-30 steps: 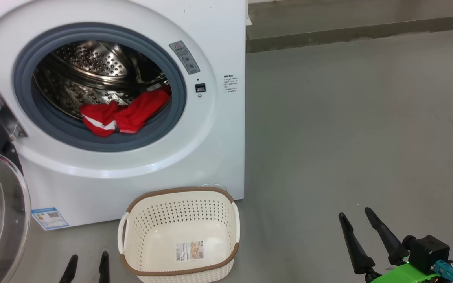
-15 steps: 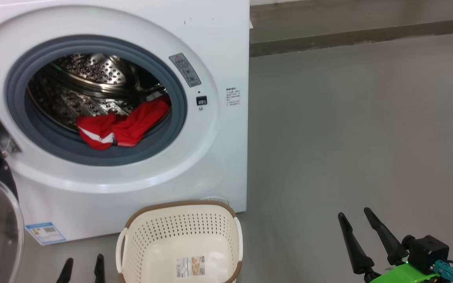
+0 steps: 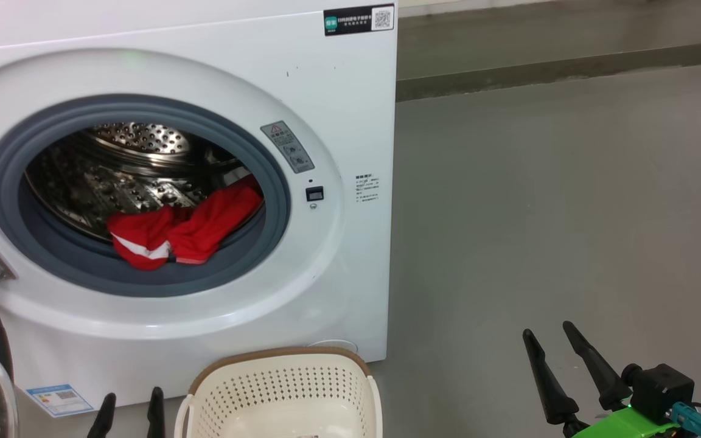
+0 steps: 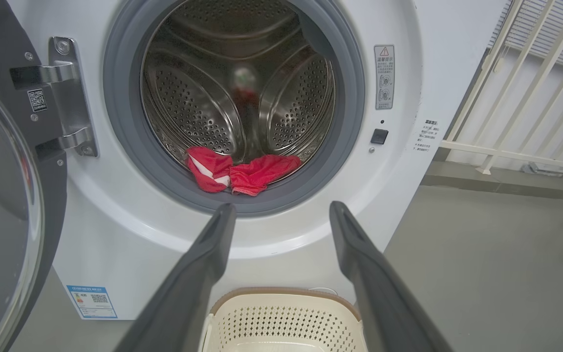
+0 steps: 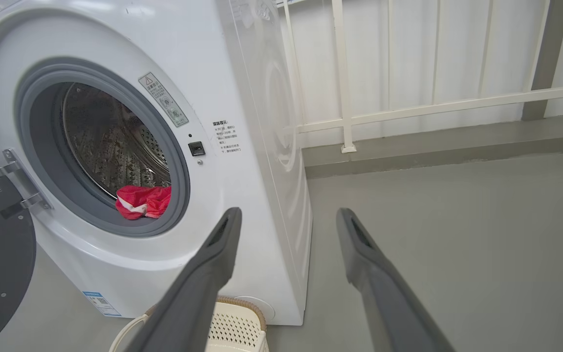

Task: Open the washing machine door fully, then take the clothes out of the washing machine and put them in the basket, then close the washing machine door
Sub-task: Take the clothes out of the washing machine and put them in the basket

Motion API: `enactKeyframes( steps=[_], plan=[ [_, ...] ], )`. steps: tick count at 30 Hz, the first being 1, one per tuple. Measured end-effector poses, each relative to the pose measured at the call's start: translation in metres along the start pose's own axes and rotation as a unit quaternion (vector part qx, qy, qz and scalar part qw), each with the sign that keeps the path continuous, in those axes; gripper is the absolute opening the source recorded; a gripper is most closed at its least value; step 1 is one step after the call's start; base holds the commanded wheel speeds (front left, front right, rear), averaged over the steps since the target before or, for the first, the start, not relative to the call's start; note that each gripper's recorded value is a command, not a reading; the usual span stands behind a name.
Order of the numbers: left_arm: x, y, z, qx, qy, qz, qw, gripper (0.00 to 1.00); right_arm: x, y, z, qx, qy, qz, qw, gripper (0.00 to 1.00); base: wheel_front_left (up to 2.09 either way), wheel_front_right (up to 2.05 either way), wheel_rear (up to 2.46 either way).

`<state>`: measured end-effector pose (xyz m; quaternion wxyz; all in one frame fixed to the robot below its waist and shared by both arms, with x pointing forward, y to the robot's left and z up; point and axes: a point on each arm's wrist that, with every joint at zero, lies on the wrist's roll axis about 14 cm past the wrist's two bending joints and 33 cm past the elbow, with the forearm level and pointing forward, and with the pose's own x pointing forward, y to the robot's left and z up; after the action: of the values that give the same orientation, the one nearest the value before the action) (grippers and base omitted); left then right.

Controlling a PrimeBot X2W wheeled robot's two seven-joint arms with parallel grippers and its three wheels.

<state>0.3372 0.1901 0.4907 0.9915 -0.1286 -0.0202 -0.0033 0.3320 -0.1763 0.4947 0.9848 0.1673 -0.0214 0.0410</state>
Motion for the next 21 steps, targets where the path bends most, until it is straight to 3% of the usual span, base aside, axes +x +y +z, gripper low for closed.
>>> enactKeyframes(
  steps=[21],
  plan=[
    [-0.0043, 0.0052, 0.0008, 0.003, -0.001, 0.008, 1.000, 1.00, 0.0013, 0.0039, 0.0024, -0.001, -0.003, 0.008, 1.000, 1.00, 0.00, 0.00, 0.00]
  ],
)
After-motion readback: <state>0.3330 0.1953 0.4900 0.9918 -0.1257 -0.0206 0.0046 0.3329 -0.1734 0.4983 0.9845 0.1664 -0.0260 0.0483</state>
